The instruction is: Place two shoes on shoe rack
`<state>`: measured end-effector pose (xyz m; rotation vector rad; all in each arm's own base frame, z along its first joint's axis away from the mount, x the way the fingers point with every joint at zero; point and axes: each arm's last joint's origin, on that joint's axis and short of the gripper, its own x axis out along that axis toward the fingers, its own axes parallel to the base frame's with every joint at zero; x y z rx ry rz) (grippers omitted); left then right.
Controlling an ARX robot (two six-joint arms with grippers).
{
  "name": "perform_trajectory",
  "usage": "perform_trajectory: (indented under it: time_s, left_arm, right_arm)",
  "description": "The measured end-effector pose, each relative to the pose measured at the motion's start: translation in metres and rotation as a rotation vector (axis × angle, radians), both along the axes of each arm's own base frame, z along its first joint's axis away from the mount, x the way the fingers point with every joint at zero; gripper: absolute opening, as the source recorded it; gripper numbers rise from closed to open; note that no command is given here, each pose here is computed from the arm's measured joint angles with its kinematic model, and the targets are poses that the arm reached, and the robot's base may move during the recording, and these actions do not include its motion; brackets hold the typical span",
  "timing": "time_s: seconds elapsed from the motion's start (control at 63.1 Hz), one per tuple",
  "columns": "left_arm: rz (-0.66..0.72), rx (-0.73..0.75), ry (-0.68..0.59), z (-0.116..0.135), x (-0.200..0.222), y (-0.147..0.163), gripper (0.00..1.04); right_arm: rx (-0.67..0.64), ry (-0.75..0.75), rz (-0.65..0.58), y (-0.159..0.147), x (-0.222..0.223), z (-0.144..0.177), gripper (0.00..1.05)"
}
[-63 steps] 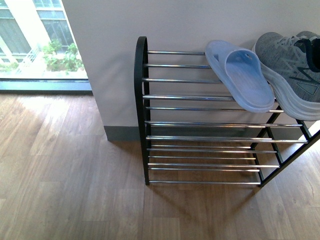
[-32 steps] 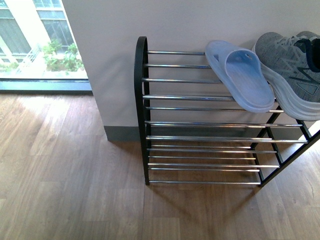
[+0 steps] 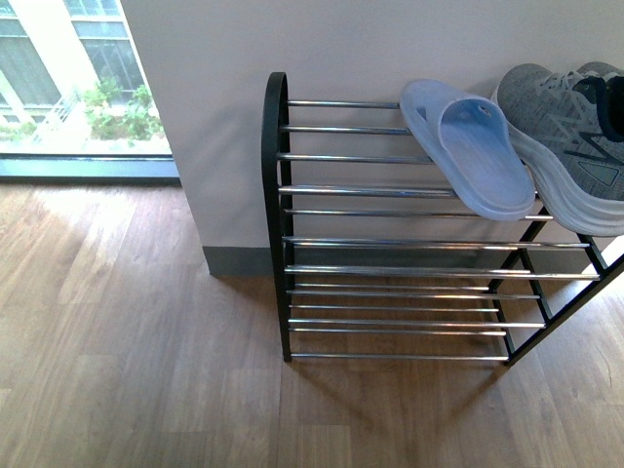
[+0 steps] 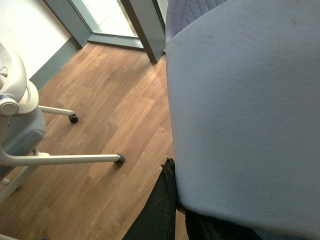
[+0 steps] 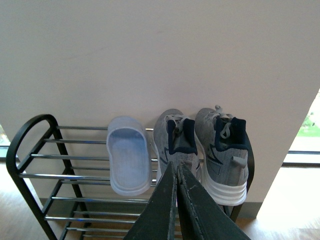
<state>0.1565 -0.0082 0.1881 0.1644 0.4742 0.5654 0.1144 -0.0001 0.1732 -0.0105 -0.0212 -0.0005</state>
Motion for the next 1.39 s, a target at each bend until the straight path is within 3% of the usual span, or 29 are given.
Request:
perform_trajectory:
  time_s: [0.887, 1.077, 1.188, 1.394]
  left_arm:
    - [0.0, 0.0, 0.0, 0.0, 0.0, 0.0, 0.02]
    - [0.0, 0.0, 0.0, 0.0, 0.0, 0.0, 0.02]
    - [0.0, 0.0, 0.0, 0.0, 0.0, 0.0, 0.02]
    - [0.0, 0.0, 0.0, 0.0, 0.0, 0.0, 0.02]
  right_arm:
    - [-0.001, 0.005, 0.0, 0.0, -0.017, -0.003, 0.02]
    - [0.0, 0.005, 0.0, 0.0, -0.017, -0.003, 0.31]
    - [0.0, 0.005, 0.0, 0.0, -0.017, -0.003, 0.58]
    - [0.0, 0.005, 0.0, 0.0, -0.017, -0.003, 0.91]
